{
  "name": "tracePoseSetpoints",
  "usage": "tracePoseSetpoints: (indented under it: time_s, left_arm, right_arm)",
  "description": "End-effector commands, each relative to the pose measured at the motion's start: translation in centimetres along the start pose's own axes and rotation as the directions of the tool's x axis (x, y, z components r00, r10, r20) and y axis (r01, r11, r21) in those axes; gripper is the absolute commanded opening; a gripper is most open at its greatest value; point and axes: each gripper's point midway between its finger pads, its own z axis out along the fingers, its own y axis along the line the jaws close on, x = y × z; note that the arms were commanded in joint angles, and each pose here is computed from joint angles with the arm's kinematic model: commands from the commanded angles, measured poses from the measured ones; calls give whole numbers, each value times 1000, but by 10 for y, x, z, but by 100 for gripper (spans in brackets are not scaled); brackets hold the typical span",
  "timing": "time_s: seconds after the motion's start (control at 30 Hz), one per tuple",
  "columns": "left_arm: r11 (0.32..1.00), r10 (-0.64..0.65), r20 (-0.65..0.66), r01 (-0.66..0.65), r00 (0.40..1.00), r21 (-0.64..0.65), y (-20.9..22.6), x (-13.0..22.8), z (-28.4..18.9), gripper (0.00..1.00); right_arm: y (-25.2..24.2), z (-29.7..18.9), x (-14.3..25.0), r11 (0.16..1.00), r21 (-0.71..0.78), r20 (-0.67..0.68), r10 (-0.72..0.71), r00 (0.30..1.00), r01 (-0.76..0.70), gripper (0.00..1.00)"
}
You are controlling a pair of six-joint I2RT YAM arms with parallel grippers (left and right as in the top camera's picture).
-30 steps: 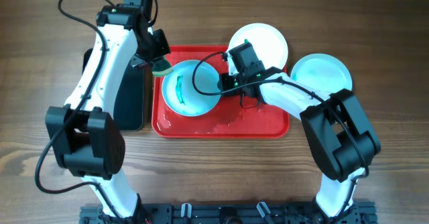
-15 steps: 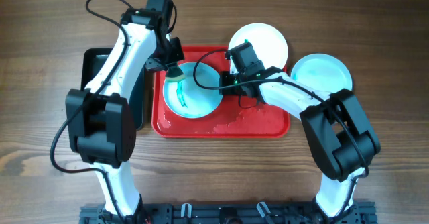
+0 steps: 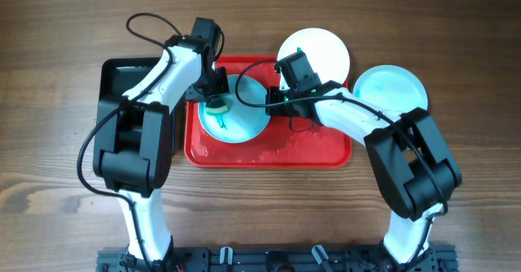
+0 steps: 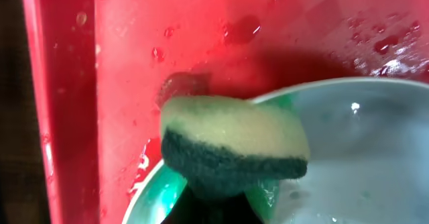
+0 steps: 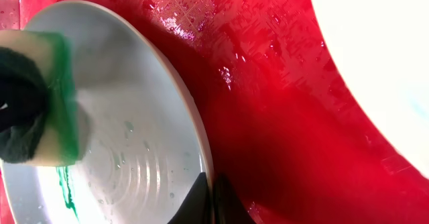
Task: Clean dirty plates on tray and stack at the side
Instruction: 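Scrub the second plate with the sponge in the left gripper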
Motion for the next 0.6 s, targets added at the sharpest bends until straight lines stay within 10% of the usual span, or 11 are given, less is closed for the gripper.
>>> tracePoseSetpoints:
  time_s: [0.0, 0.23, 0.4, 0.57]
  left_arm:
    - [999, 42, -68, -43, 997, -7, 8, 27, 30, 4]
    - [765, 418, -151, -257, 896, 591, -73, 88, -3, 4]
    - [896, 318, -238, -209, 918, 390, -38, 85, 13, 4]
    - [992, -2, -183, -21, 983, -125, 38, 57, 28, 4]
  right_arm:
    - [-6, 7, 4, 1000, 22, -19, 13, 1000, -13, 4]
    - [-6, 7, 4, 1000, 22, -18, 12, 1000, -12, 4]
    - [-6, 7, 4, 1000, 24, -14, 12, 1000, -11, 4]
    - [-6, 7, 4, 1000, 24, -15, 12, 1000, -12, 4]
